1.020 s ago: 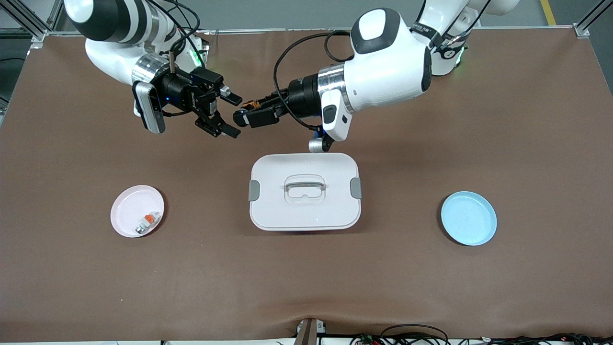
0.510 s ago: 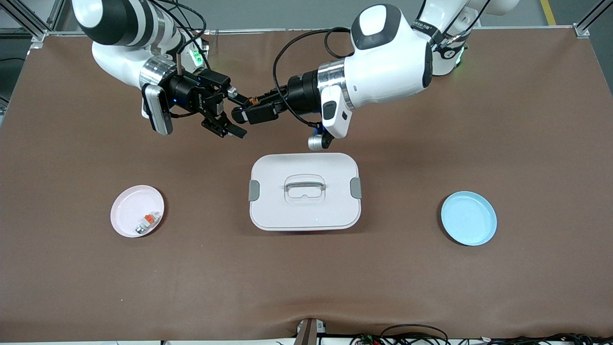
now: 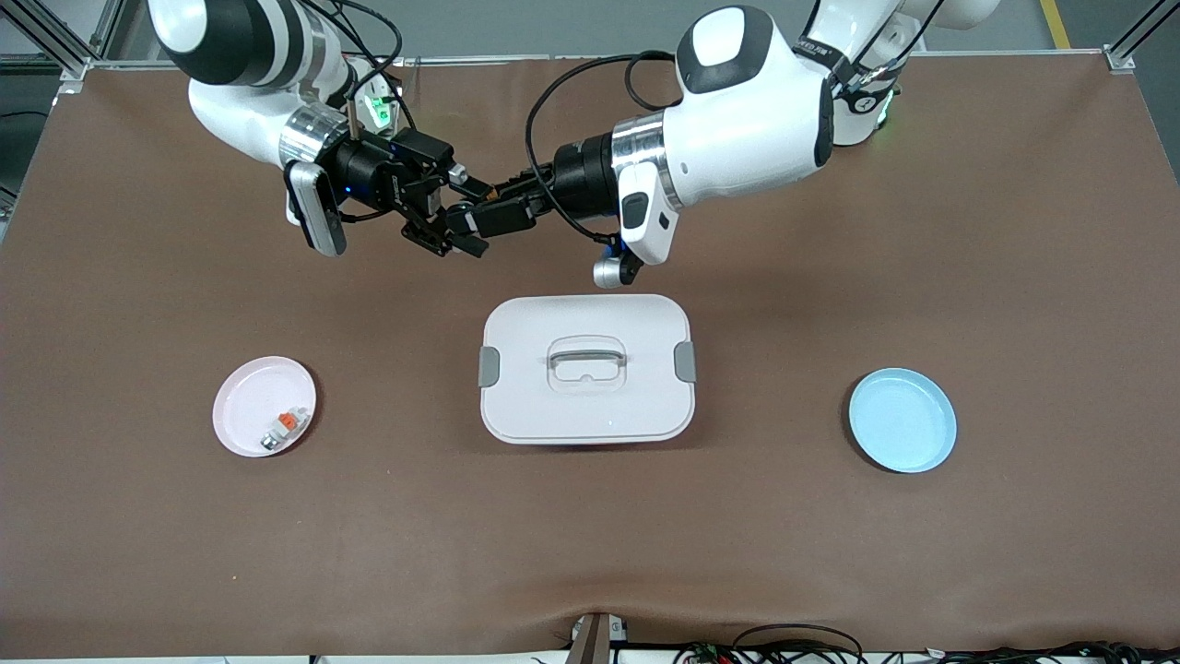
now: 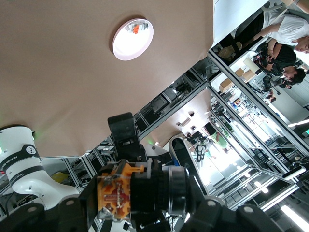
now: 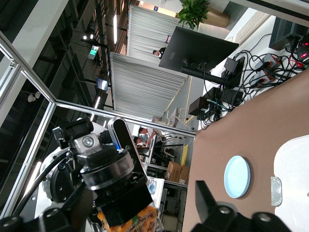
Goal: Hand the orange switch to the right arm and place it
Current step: 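Close the right gripper on the switch's button end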
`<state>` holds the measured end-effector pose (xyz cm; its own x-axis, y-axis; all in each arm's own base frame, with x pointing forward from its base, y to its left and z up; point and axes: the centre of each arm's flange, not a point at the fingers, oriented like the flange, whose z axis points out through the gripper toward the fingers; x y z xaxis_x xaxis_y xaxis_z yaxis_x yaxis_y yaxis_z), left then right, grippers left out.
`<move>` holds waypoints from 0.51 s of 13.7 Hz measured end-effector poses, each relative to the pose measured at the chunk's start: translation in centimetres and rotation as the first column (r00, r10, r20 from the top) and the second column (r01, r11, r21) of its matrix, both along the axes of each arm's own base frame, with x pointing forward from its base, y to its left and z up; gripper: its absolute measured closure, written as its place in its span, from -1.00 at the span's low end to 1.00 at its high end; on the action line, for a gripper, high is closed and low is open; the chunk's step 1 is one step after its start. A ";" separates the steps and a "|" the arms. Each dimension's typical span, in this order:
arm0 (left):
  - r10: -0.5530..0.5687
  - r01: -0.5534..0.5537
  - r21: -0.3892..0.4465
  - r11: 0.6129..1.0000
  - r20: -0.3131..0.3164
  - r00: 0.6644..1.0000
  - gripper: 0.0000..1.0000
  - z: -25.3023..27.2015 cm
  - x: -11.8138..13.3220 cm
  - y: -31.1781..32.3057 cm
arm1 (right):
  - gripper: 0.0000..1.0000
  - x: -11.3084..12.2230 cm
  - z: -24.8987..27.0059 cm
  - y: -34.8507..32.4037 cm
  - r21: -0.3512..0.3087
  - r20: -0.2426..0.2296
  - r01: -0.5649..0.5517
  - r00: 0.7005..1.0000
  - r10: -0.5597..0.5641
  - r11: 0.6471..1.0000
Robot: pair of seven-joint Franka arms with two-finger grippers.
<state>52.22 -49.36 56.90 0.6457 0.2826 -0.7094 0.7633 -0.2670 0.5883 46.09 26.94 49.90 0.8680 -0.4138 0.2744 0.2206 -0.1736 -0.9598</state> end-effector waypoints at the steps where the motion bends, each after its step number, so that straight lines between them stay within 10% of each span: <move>1: 0.000 0.000 0.000 1.000 0.000 1.000 -0.44 0.0 0.0 0.0 | -0.54 0.0 0.0 0.0 0.002 -0.003 0.000 1.000 0.000 1.000; 7: 0.000 0.000 0.000 1.000 0.000 1.000 -0.44 0.0 0.0 0.0 | -0.45 0.3 1.3 -0.1 0.028 0.006 0.008 1.000 -0.008 1.000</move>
